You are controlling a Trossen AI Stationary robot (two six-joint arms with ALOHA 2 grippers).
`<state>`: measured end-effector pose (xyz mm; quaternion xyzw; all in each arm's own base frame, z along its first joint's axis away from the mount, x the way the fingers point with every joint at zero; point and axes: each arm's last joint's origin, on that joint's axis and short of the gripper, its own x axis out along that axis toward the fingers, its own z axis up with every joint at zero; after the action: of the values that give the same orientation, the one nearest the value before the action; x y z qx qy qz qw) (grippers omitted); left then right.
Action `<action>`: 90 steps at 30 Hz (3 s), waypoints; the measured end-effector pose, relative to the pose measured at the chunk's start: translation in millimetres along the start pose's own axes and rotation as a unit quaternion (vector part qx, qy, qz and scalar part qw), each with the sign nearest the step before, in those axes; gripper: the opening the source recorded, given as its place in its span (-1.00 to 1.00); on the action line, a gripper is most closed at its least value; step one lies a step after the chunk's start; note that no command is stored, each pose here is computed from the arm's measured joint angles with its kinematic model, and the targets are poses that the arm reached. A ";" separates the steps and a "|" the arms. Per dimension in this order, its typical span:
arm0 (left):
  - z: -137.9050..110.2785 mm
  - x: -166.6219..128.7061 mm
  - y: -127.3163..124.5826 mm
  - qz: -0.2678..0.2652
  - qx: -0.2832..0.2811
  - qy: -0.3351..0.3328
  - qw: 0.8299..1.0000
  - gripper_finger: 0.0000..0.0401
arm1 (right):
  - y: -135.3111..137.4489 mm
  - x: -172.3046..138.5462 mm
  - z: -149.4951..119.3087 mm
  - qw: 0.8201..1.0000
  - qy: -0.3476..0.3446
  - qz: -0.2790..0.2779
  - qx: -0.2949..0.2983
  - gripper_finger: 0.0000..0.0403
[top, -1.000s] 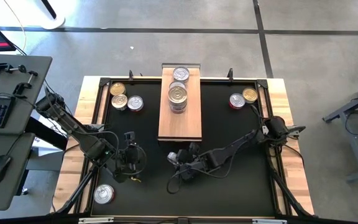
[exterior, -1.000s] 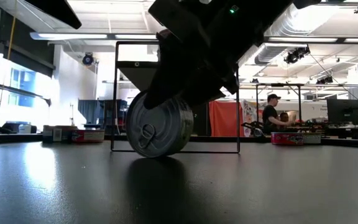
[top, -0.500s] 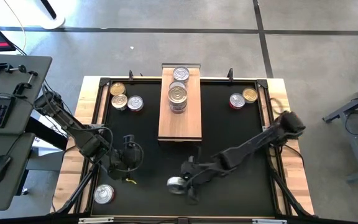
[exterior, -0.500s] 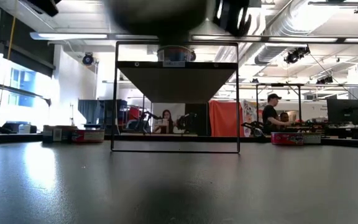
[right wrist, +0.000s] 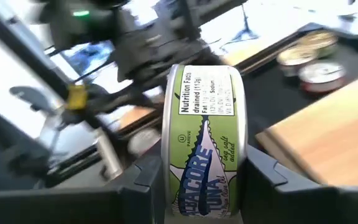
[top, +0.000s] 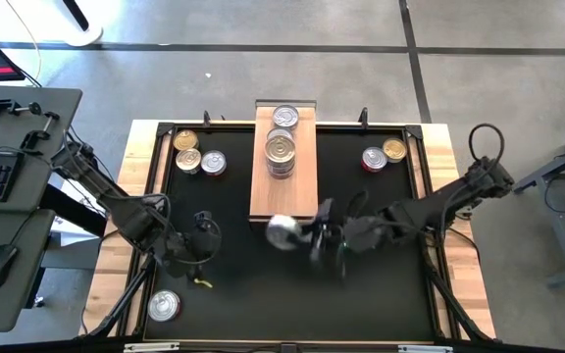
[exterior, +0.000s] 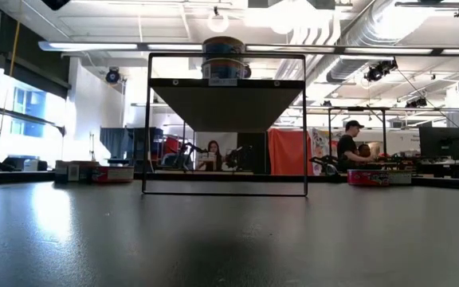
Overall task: Stack canned seafood by type on shelf
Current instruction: Stack the green tuna can on top of the green tuna can on the shelf
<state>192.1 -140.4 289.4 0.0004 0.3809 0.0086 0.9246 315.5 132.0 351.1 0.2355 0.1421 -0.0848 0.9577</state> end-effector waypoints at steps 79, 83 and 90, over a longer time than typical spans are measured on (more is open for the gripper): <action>76.1 6.8 57.2 0.023 -0.205 -0.260 0.943 -1.00 | -355.0 48.8 148.9 0.960 -0.050 -0.064 0.269 -0.34; 74.8 5.2 52.6 0.029 -0.205 -0.263 0.942 -1.00 | -355.8 64.4 155.4 0.961 -0.038 -0.058 0.268 -0.34; 72.8 4.2 48.8 0.032 -0.211 -0.262 0.941 -1.00 | -362.6 69.1 147.6 0.950 -0.029 -0.099 0.296 -0.34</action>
<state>245.6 -91.1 338.5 -0.1801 0.1140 0.1174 0.9699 331.9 -261.9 300.0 0.4906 0.1053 -0.2246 0.8353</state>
